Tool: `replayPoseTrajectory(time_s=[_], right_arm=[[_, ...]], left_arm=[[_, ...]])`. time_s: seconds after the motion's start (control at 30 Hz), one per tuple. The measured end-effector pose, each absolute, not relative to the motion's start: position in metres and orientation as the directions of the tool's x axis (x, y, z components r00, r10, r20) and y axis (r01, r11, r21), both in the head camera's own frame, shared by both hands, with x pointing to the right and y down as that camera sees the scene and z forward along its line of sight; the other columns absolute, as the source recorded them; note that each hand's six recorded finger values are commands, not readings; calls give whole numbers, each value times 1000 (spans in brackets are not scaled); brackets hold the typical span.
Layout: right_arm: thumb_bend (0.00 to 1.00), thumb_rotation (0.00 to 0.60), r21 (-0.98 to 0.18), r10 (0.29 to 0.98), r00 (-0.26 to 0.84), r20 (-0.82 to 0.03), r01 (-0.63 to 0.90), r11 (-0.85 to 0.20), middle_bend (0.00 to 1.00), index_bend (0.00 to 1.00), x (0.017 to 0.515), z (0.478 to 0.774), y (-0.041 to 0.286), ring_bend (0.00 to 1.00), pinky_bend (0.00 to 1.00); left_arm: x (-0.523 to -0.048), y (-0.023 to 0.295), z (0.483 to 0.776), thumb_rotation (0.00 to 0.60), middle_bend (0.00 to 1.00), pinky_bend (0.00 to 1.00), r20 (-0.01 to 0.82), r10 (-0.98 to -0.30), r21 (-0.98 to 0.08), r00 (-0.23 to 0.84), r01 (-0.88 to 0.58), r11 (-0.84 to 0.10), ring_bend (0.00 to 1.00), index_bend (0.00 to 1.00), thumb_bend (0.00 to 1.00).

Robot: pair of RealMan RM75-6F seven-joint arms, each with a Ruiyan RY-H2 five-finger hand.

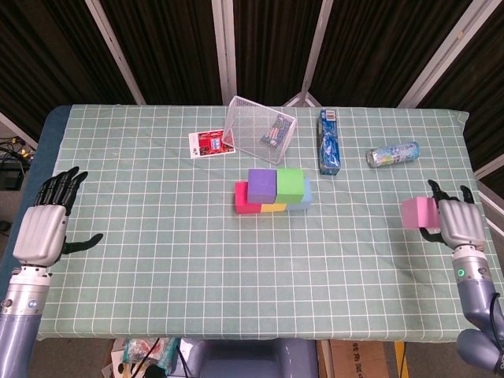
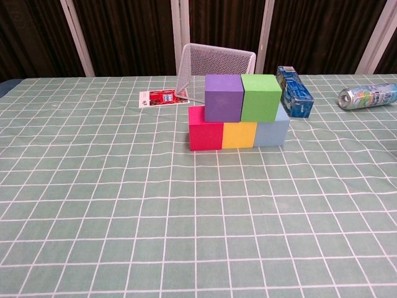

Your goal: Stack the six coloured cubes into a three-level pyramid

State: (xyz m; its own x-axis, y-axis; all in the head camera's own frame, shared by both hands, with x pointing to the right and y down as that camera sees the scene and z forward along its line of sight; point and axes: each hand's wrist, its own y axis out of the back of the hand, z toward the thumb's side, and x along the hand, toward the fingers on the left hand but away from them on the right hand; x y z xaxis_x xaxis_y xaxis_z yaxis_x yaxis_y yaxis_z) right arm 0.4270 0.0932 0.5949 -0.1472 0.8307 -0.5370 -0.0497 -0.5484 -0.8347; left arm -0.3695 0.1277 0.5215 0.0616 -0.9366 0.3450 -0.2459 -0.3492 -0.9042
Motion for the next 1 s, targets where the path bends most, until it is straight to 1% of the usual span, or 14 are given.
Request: replayPoseTrajectory(time_s=[0.2, 0.47, 0.67, 1.0], right_arm=[[358, 600, -860, 870, -51, -490, -133, -492, 486, 46, 366, 557, 45, 351, 0], [358, 600, -861, 877, 18, -480, -201, -467, 486, 46, 282, 534, 0, 351, 0], [358, 600, -849, 866, 28, -499, -215, -482, 487, 46, 226, 532, -17, 351, 0], [359, 600, -797, 816, -55, -575, -186, -574, 487, 46, 158, 546, -19, 351, 0]], left_arm=[[-377, 124, 517, 600, 5, 50, 350, -935, -895, 47, -277, -349, 0, 0, 124], [-380, 122, 513, 600, 4, 50, 373, -927, -873, 51, -320, -369, 0, 0, 124], [-383, 120, 510, 600, 4, 50, 384, -922, -857, 54, -350, -378, 0, 0, 124], [-388, 118, 511, 600, 4, 50, 404, -913, -843, 57, -365, -396, 0, 0, 123]])
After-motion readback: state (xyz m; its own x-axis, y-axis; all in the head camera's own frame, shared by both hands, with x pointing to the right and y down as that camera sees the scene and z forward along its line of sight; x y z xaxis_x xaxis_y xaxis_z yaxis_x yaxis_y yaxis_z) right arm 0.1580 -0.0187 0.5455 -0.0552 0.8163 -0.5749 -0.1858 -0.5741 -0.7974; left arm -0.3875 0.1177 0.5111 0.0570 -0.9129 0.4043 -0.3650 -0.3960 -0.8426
